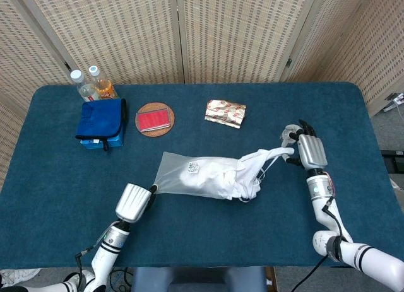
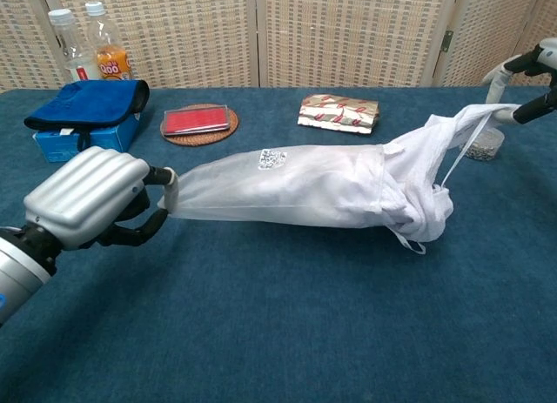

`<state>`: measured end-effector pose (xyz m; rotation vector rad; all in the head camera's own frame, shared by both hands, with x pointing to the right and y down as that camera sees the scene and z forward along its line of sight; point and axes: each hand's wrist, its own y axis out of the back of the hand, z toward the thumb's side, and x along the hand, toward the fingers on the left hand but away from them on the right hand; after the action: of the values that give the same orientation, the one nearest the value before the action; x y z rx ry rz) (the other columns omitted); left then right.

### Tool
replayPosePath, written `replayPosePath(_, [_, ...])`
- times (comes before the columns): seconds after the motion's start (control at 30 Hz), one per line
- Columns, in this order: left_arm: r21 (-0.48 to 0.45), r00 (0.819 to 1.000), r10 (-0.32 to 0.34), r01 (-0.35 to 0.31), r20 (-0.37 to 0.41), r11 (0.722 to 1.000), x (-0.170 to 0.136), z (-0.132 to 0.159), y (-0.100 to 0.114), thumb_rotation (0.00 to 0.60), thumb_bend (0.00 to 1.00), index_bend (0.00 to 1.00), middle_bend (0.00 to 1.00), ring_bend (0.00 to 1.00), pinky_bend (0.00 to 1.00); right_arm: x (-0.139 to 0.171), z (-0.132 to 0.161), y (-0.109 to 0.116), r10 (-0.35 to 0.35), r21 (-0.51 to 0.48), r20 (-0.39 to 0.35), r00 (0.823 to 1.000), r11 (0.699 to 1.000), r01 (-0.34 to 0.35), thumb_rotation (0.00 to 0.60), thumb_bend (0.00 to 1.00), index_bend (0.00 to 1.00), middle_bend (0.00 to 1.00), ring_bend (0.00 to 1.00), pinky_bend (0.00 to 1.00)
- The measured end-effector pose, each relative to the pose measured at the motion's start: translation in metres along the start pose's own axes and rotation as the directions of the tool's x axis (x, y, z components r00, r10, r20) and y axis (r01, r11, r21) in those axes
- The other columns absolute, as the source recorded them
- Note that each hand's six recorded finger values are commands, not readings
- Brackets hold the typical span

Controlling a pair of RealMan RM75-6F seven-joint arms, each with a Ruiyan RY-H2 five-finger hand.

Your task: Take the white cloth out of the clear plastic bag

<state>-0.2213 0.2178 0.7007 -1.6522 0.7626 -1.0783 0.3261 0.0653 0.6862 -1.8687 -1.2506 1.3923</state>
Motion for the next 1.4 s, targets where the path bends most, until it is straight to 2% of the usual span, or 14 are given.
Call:
replayPosePath(0.43, [0.016, 0.996, -0.010, 0.012, -0.093, 1.000, -0.008, -0.034, 0.003, 0.600, 0.49, 0.82, 1.00, 1.00, 1.00, -0.004, -0.020, 0.040, -0.066, 0.049, 0.049, 0.997, 0.997, 0.064, 0.600, 0.55, 0.87, 0.24, 0.00, 0.09])
replayPosePath(0.63, [0.022, 0.994, -0.011, 0.014, -0.104, 1.000, -0.013, -0.043, 0.004, 0.600, 0.49, 0.82, 1.00, 1.00, 1.00, -0.001, -0.034, 0.058, -0.096, 0.064, 0.084, 0.992, 0.994, 0.091, 0.600, 0.55, 0.87, 0.24, 0.00, 0.09])
replayPosePath(0.87, [0.021, 0.994, 0.006, -0.003, -0.110, 1.000, -0.015, -0.054, 0.007, 0.600, 0.49, 0.82, 1.00, 1.00, 1.00, 0.002, -0.046, 0.068, -0.111, 0.071, 0.111, 0.988, 0.992, 0.104, 0.600, 0.55, 0.87, 0.24, 0.00, 0.09])
replayPosePath(1.13, [0.041, 0.985, 0.069, -0.063, -0.155, 0.997, -0.009, -0.079, 0.024, 0.600, 0.49, 0.82, 1.00, 1.00, 1.00, 0.005, -0.054, 0.073, -0.120, 0.076, 0.128, 0.984, 0.991, 0.111, 0.600, 0.55, 0.87, 0.24, 0.00, 0.09])
replayPosePath(1.4, [0.066, 0.980, 0.087, -0.076, -0.177, 0.995, -0.010, -0.094, 0.033, 0.600, 0.49, 0.82, 1.00, 1.00, 1.00, 0.008, -0.061, 0.083, -0.141, 0.082, 0.139, 0.980, 0.988, 0.130, 0.600, 0.55, 0.87, 0.24, 0.00, 0.09])
